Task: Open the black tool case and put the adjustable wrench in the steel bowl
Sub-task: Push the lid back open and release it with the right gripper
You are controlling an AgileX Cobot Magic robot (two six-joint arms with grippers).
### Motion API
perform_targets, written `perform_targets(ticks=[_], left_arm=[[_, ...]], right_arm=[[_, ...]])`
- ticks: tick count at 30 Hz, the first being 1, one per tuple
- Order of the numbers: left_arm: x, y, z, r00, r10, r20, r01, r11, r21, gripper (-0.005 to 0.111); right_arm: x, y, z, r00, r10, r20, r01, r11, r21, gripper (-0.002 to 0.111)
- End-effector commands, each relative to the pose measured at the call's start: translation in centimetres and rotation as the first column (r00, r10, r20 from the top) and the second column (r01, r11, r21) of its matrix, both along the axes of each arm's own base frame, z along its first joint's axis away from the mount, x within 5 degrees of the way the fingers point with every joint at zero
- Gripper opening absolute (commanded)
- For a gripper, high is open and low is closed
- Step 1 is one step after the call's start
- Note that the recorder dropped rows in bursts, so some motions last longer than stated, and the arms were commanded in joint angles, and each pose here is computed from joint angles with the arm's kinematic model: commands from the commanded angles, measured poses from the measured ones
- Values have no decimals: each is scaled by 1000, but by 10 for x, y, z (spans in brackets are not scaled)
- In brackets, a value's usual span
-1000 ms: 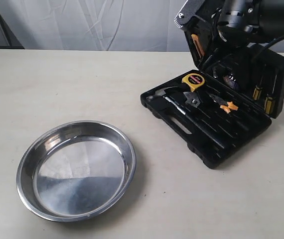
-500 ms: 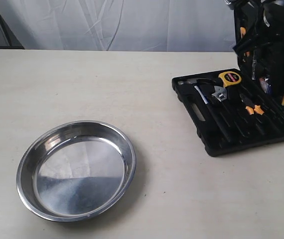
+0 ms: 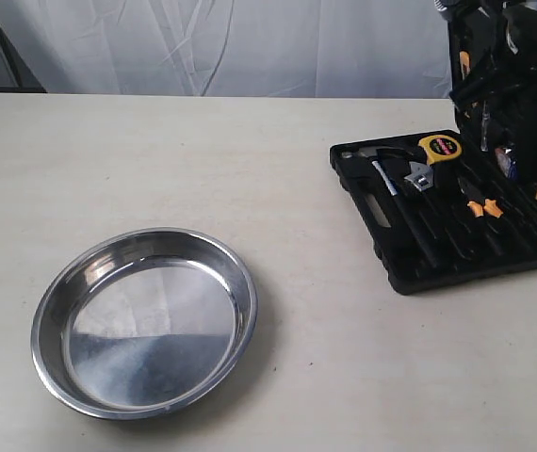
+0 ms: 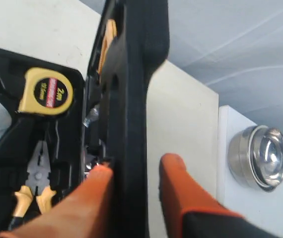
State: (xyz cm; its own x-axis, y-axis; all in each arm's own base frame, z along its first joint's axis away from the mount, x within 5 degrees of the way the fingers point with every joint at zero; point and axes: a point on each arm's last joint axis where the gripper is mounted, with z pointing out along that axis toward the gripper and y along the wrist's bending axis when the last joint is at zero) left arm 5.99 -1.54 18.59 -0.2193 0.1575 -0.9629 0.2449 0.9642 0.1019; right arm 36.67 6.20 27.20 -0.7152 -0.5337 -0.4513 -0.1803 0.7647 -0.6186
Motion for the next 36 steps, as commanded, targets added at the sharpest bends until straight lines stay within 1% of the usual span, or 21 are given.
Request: perform_targets(ticks=[1,4,11,16,20,24,30,36], left_arm=[[0,0,1,1000,-3,15,4,1000,-10,0],[0,0,1,1000,-3,15,4,1000,-10,0],[0,0,1,1000,-3,15,4,1000,-10,0],[0,0,1,1000,-3,15,4,1000,-10,0],[0,0,1,1000,-3,15,4,1000,-10,0],[0,0,1,1000,-3,15,4,1000,-10,0],[0,0,1,1000,-3,15,4,1000,-10,0],[0,0,1,1000,-3,15,4,1000,-10,0]], right_arm=[[-3,-11,3,999,-53,-9,52,997,-56,55],[-3,-15,5,996,-89,20,90,993,-79,50],[-3,-17,6,995,-98,22,100,990,-104,50],[-4,-16,12,996,-77,46,81,992,-92,50],[-10,-19,27,993,-84,87,89,994,-61,50],[-13,-38,32,984,-152,92,154,988,-11,50],[-13,-76,26,965,-260,41,257,963,80,50],[-13,-97,26,949,-311,54,305,947,102,50]])
